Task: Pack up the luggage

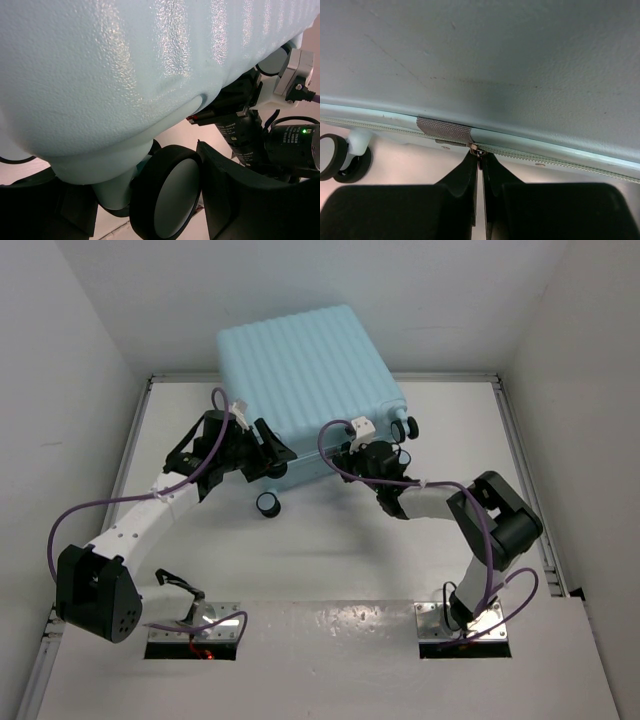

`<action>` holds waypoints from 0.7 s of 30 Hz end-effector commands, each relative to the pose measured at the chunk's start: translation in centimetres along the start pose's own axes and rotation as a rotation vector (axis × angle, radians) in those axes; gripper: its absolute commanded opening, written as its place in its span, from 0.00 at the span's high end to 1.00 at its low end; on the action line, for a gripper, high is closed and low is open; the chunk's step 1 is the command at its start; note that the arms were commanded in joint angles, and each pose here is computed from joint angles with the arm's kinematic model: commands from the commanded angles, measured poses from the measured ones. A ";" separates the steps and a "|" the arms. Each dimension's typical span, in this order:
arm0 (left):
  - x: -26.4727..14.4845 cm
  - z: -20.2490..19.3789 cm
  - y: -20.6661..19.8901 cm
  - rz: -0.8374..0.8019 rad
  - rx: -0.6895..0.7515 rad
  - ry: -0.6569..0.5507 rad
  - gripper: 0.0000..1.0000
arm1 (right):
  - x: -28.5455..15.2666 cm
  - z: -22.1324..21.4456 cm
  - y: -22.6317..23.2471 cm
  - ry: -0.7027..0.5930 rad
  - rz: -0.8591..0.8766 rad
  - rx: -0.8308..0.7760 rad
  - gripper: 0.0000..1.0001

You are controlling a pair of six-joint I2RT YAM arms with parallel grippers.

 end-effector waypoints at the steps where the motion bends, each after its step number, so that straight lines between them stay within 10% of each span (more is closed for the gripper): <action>1: 1.3 -0.7 3.0 0.120 -0.035 0.032 1.00 | 1.2 4.4 0.8 -0.158 0.009 0.014 0.95; 21: -0.6 1.8 7.0 0.324 -0.033 -0.068 1.00 | -4.0 1.8 -7.2 -0.039 -0.376 0.079 1.00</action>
Point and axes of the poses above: each gripper's point midway between its finger pads, its own x axis out along the fingers, its own y axis along the line the jaws close on, z = x × y, the point moved 6 cm from there along -x, back along the fingers, and after that the axes turned 2 degrees about x, right-handed, at the moved point
